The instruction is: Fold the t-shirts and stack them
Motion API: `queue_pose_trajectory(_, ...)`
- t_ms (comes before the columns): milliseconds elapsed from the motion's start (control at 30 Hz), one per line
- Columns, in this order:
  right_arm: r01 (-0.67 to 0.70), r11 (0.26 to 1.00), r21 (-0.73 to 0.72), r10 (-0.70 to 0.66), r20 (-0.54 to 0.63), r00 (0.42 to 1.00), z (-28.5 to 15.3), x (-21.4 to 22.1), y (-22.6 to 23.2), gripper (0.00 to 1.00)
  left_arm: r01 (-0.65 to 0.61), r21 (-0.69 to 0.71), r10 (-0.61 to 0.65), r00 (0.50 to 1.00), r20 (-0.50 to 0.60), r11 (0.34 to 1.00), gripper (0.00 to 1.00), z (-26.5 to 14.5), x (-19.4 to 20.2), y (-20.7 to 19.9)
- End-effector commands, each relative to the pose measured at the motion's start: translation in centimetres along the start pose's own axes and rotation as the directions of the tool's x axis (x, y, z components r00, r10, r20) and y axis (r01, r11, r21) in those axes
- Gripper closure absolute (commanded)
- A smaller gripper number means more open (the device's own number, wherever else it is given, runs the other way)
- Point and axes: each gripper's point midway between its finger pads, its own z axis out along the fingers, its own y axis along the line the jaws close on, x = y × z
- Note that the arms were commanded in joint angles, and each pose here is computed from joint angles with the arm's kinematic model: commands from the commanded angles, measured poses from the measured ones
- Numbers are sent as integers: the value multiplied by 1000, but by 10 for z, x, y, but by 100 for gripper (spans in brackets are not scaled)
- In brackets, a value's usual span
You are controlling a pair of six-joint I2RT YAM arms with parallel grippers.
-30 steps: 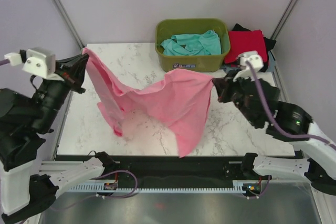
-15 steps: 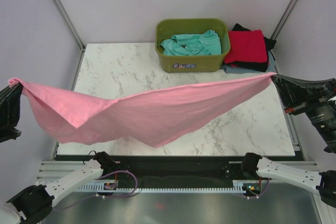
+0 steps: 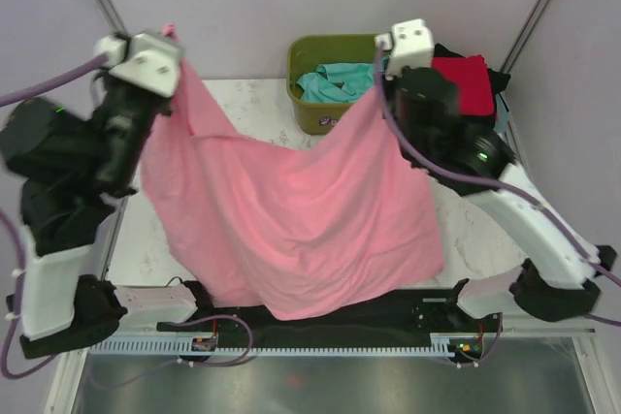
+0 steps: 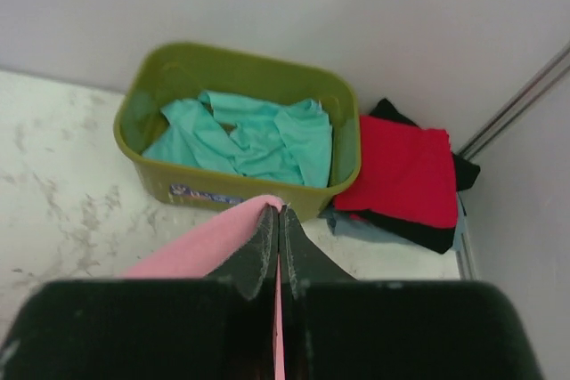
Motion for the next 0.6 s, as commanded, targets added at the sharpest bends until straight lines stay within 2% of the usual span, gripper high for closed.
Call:
queue_pose_trajectory(0, 24, 1000, 14, -20, -209, 978, 61, 69, 9, 100, -199, -139, 181, 974, -137, 970, 98, 30, 16, 11)
queue_pose_trajectory(33, -39, 998, -46, 26, -258, 966, 72, 88, 25, 100, -220, -112, 201, 966, -163, 969, 98, 38, 28, 0)
queue_pose_trajectory(67, -35, 998, -55, 15, -327, 945, 87, 126, 36, 100, -279, -85, 251, 936, -246, 957, 98, 52, 63, -10)
queue_pose_trajectory(100, -40, 998, -39, 23, -369, 929, 98, 147, 32, 100, -264, -43, 245, 935, -255, 964, 98, 65, 82, -26)
queue_pose_trajectory(133, -55, 998, -29, 38, -407, 913, 104, 167, 35, 100, -274, -8, 259, 918, -301, 962, 98, 81, 112, -39)
queue_pose_trajectory(167, -27, 1000, -15, 17, -476, 879, 113, 205, 38, 100, -281, 47, 279, 888, -367, 958, 98, 93, 157, -58)
queue_pose_trajectory(200, -19, 1000, 15, 24, -514, 857, 119, 225, 31, 100, -210, 14, 196, 886, -421, 978, 98, 106, 194, -49)
queue_pose_trajectory(267, -20, 998, 63, 54, -603, 796, 124, 275, 27, 100, -63, 38, 73, 814, -576, 997, 98, 136, 288, -72)
queue_pose_trajectory(300, -31, 994, 109, 93, -627, 773, 128, 291, 14, 100, 91, -128, -151, 771, -619, 988, 98, 144, 323, -47)
queue_pose_trajectory(333, -43, 990, 131, 118, -646, 754, 130, 304, 9, 100, 152, -168, -226, 629, -744, 974, 98, 129, 370, -53)
queue_pose_trajectory(367, -63, 989, 133, 138, -683, 717, 132, 328, 11, 100, 210, -214, -294, 519, -802, 954, 98, 153, 427, -63)
queue_pose_trajectory(400, -68, 984, 165, 165, -696, 698, 136, 340, -3, 100, 296, -280, -388, 419, -821, 913, 98, 150, 461, -64)
queue_pose_trajectory(433, -82, 982, 173, 181, -699, 692, 143, 347, -6, 100, 303, -295, -391, 334, -858, 906, 98, 146, 494, -75)
queue_pose_trajectory(467, -78, 983, 168, 176, -720, 671, 149, 361, -7, 100, 305, -303, -393, 298, -870, 903, 98, 157, 528, -88)
queue_pose_trajectory(500, -91, 979, 185, 198, -725, 659, 155, 366, -16, 84, 336, -288, -388, 285, -877, 897, 97, 162, 542, -100)
queue_pose_trajectory(533, -91, 977, 195, 206, -725, 657, 160, 368, -19, 72, 357, -332, -434, 262, -862, 873, 96, 164, 557, -94)
queue_pose_trajectory(567, -90, 975, 203, 212, -726, 654, 168, 371, -20, 56, 386, -338, -465, 306, -831, 858, 96, 182, 552, -90)
